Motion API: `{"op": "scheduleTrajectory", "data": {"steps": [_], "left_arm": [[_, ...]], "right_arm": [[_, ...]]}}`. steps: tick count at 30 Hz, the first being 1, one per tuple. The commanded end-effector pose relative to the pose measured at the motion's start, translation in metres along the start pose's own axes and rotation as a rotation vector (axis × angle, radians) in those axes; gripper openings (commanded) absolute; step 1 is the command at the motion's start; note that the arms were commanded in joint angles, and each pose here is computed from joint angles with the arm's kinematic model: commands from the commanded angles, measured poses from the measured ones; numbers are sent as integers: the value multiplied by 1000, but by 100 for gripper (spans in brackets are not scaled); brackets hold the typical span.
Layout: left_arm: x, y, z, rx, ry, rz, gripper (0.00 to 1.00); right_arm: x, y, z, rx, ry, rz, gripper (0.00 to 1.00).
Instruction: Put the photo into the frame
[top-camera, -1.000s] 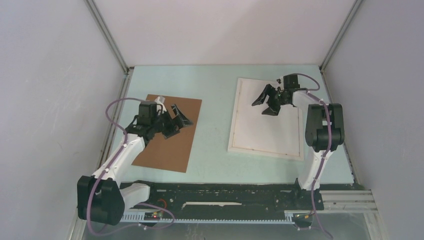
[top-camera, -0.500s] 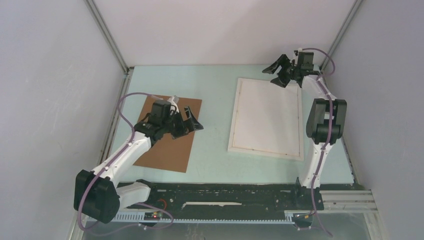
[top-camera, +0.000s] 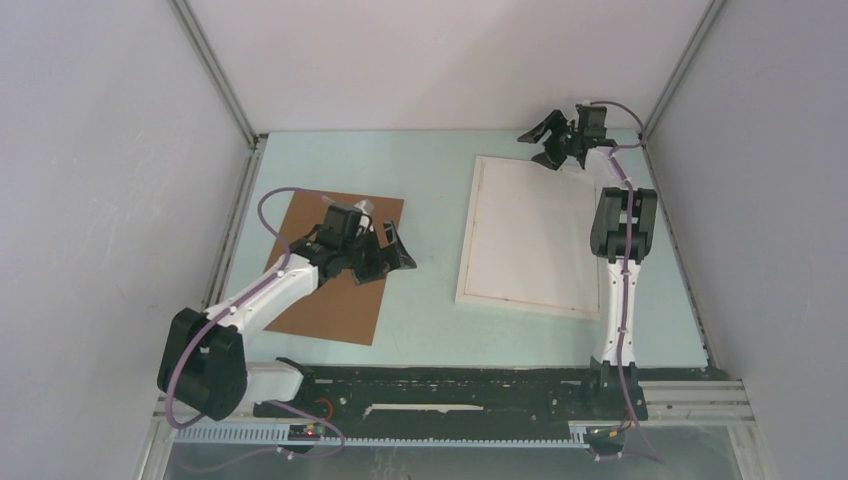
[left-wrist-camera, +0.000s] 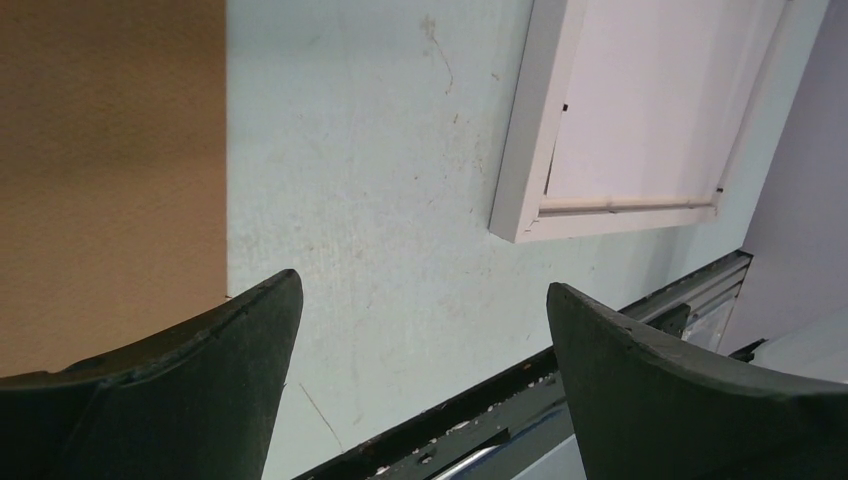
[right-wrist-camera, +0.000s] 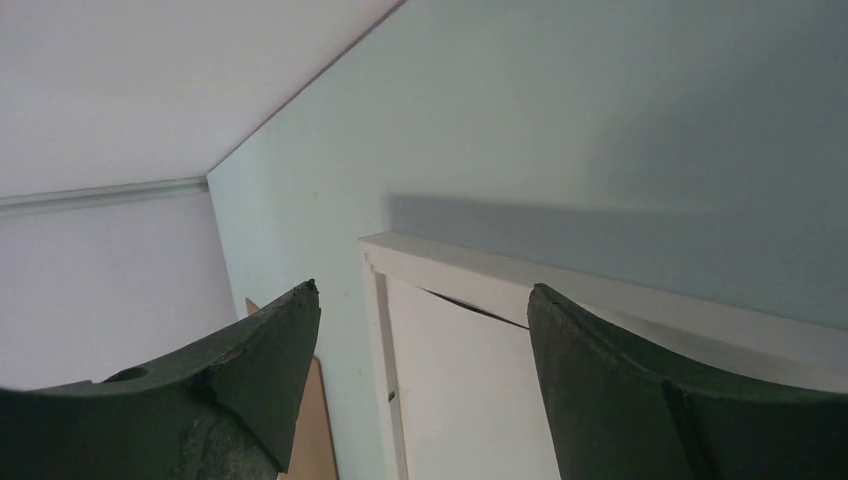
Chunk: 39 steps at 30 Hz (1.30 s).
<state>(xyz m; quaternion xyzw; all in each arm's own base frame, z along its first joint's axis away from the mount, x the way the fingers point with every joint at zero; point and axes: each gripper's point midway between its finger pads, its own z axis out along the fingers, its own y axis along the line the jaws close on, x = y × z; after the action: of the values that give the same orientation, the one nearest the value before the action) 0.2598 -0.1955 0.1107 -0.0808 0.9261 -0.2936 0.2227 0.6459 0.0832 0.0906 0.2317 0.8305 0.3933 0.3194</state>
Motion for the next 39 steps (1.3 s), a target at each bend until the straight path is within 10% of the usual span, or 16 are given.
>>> {"op": "scheduleTrajectory", "data": {"steps": [1,18,30,39], "left_arm": [[-13,-33,3,78,-33,16,100],[24,-64,45,219,138,-83,100],[22,-64,37,207,116,-48,100],[22,-65,28,214,106,-34,100]], "right_arm": [[6,6,6,6,19,-9,83],[62,-3,-10,52,130,-93,81],[29,48,-67,32,47,-160,81],[-15,-7,-103,145,-56,-92,82]]}}
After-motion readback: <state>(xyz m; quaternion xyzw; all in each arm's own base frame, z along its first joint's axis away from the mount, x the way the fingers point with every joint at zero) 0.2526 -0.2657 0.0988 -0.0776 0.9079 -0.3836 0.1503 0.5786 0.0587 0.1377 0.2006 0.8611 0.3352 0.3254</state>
